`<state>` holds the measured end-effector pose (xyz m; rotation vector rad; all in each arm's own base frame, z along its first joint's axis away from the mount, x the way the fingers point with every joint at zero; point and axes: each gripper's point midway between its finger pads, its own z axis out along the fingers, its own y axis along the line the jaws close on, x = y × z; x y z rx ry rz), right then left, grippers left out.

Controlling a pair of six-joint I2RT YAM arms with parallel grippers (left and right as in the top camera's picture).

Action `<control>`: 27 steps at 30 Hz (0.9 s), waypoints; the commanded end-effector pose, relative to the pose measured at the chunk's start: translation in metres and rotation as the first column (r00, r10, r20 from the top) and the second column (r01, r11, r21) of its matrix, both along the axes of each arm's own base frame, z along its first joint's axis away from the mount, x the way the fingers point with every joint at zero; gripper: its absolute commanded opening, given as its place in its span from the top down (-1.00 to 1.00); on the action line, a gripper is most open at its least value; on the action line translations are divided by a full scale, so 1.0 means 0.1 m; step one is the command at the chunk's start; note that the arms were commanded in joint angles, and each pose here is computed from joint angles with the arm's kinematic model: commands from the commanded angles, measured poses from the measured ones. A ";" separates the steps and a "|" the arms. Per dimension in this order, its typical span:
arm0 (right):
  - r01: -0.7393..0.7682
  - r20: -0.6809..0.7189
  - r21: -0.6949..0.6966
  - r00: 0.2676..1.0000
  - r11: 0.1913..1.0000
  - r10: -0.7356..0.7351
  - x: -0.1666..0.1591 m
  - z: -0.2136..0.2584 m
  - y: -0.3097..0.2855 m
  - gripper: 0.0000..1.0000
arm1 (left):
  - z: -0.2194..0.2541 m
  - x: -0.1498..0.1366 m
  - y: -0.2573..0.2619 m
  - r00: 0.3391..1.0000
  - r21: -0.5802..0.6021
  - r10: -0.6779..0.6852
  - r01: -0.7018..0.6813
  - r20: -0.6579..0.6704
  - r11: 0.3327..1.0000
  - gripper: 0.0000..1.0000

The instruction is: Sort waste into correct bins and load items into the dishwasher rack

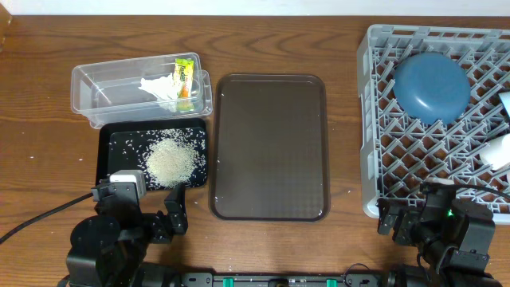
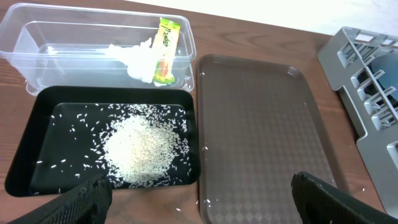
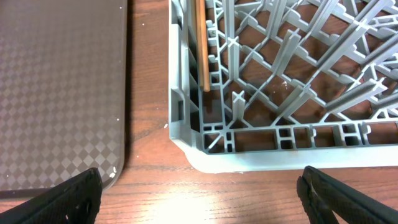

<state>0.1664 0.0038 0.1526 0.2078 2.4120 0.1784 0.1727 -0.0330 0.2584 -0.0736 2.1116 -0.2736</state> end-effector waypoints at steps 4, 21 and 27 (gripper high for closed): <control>0.016 -0.005 -0.001 1.000 1.000 -0.016 -0.01 -0.02 -0.02 -0.99 | -0.03 0.00 0.01 1.000 0.012 0.004 -0.003 -0.005 1.000 -0.90; -0.130 0.447 -0.121 0.878 0.984 0.171 0.25 0.57 0.20 -0.99 | -0.03 0.00 0.01 1.000 0.012 0.004 -0.003 -0.005 1.000 -0.91; -0.128 0.630 -0.155 0.751 0.980 0.197 0.48 0.47 0.25 -0.99 | -0.03 0.00 0.01 1.000 0.012 0.004 -0.003 -0.005 1.000 -0.91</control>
